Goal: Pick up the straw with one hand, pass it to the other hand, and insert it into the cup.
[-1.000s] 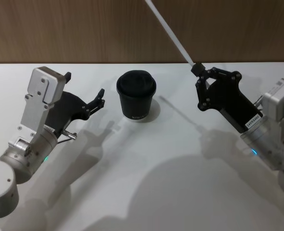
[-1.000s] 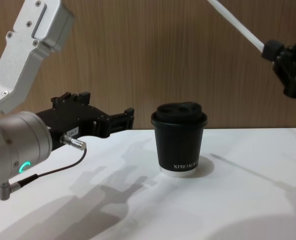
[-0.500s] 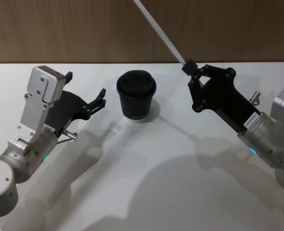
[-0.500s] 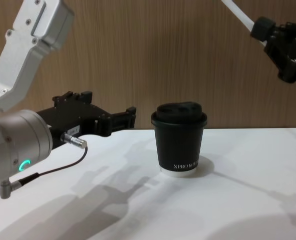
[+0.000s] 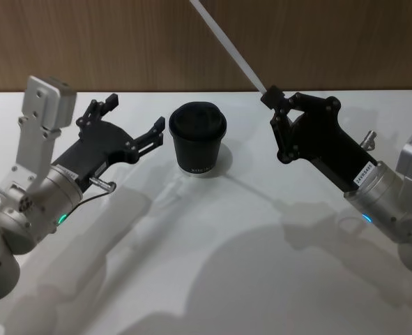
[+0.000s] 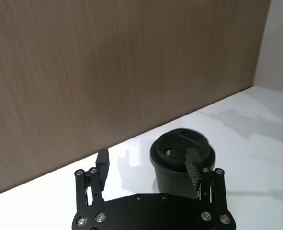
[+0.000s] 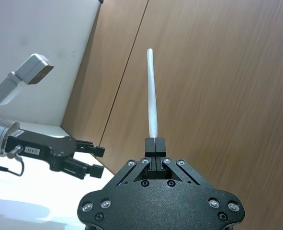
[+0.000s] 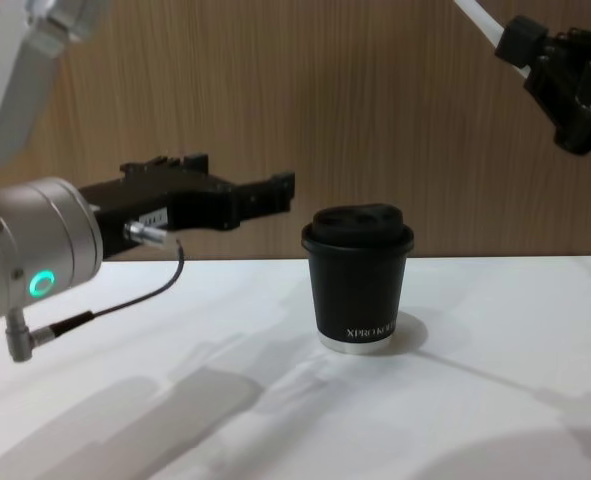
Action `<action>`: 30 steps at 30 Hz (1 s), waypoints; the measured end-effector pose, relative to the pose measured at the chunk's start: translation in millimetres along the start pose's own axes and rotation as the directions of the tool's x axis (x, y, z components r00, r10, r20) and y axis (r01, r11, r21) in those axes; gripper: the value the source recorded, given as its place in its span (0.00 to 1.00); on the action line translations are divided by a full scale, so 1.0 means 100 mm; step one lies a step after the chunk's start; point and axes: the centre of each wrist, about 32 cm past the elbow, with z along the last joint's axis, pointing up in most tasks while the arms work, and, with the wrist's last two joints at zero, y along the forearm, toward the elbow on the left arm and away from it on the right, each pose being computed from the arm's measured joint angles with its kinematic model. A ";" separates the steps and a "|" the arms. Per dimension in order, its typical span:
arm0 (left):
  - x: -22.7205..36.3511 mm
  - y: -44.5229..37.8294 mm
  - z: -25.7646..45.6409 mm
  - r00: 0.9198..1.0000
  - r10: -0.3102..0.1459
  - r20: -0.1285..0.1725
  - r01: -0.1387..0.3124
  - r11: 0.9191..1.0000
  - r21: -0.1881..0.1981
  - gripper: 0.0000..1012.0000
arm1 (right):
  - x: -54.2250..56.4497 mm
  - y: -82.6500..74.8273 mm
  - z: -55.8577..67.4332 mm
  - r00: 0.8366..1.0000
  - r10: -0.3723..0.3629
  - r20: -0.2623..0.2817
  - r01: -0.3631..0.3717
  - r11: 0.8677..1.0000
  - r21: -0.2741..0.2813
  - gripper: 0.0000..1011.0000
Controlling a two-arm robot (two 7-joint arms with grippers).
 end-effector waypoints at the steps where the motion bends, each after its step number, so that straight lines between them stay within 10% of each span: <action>1: 0.011 -0.001 0.019 1.000 -0.009 -0.015 0.009 1.000 -0.006 0.99 | 0.00 0.00 0.00 1.000 0.001 0.000 -0.001 1.000 0.001 0.00; 13: 0.106 -0.021 0.189 0.975 -0.132 -0.179 0.120 0.990 -0.078 0.99 | 0.00 0.01 0.00 1.000 0.010 -0.002 -0.010 1.000 0.012 0.00; 20: 0.151 -0.048 0.280 0.934 -0.220 -0.282 0.189 0.973 -0.133 0.99 | 0.00 0.01 0.01 1.000 0.012 -0.002 -0.012 1.000 0.014 0.00; 25: 0.174 -0.090 0.352 0.878 -0.303 -0.371 0.248 0.950 -0.191 0.99 | 0.00 0.01 0.01 1.000 0.013 -0.002 -0.013 1.000 0.015 0.00; 27: 0.176 -0.097 0.363 0.870 -0.313 -0.381 0.253 0.947 -0.199 0.99 | 0.00 0.01 0.01 1.000 0.013 -0.002 -0.013 1.000 0.016 0.00; 30: 0.176 -0.131 0.396 0.826 -0.363 -0.432 0.283 0.929 -0.239 0.99 | 0.00 0.01 0.01 1.000 0.014 -0.002 -0.013 1.000 0.016 0.00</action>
